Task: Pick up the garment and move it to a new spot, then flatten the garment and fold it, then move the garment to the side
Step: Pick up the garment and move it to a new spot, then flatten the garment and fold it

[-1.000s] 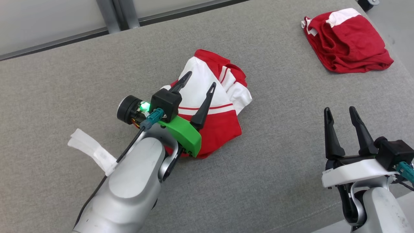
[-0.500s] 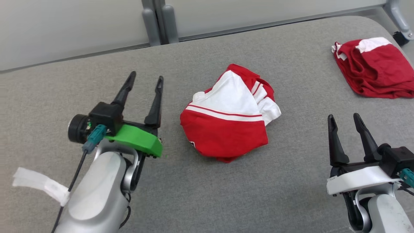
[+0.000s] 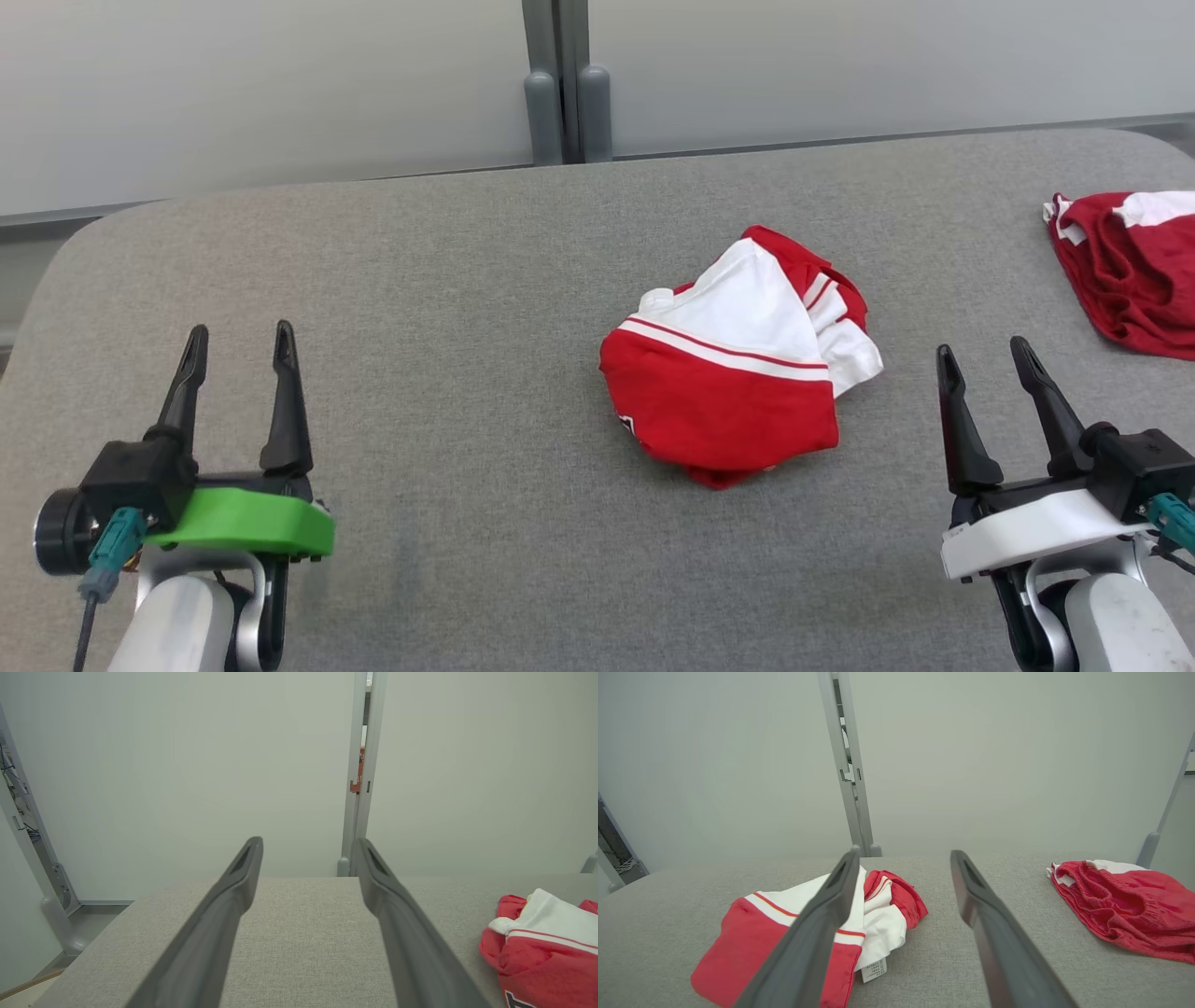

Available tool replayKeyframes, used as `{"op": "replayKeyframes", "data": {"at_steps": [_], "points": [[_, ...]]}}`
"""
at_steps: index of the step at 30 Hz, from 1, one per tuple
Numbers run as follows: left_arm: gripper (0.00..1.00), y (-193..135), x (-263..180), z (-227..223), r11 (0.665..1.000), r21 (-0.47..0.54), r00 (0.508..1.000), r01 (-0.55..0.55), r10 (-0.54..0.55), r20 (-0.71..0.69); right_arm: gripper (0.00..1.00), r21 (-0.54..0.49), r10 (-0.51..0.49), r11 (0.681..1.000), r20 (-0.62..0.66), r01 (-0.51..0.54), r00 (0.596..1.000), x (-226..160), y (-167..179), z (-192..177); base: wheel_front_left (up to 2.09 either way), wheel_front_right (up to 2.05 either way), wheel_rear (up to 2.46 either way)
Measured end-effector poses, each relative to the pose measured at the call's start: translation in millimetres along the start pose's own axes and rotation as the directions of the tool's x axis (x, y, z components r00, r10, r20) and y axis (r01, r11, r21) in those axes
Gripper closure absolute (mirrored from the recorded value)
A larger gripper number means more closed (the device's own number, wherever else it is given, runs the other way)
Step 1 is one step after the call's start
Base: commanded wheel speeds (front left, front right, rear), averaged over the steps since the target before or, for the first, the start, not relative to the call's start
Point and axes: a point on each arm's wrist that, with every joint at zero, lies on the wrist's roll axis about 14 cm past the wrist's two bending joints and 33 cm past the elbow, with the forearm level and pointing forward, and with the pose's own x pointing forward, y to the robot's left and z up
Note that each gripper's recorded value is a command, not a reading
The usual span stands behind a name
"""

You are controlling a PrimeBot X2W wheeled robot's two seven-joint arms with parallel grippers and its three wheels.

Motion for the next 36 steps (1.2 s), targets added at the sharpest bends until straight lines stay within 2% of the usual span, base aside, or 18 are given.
{"op": "replayKeyframes", "data": {"at_steps": [6,10,21,36], "points": [[0.0,27.0,-26.6,3.4,0.996,0.002,0.996,-0.09,0.09,0.004,0.0,-0.006,0.035,0.999,0.012,-0.035,0.999,0.9,12.0,7.5,0.0,0.0,0.0],[0.0,31.8,-40.7,1.5,0.995,0.005,0.995,-0.099,0.099,-0.005,0.0,-0.001,0.047,0.999,0.009,-0.047,0.999,-4.0,17.9,8.7,0.0,0.0,0.0],[0.0,24.6,-53.5,-3.9,0.996,-0.014,0.996,-0.086,0.086,-0.018,0.0,0.016,0.053,0.998,-0.03,-0.053,0.998,-20.4,25.3,1.3,0.0,0.0,0.0],[0.0,27.0,-55.4,-8.7,0.996,-0.006,0.995,-0.092,0.092,-0.028,0.0,0.024,0.051,0.998,-0.041,-0.05,0.998,-21.8,26.2,-2.4,0.0,0.0,0.0]]}}
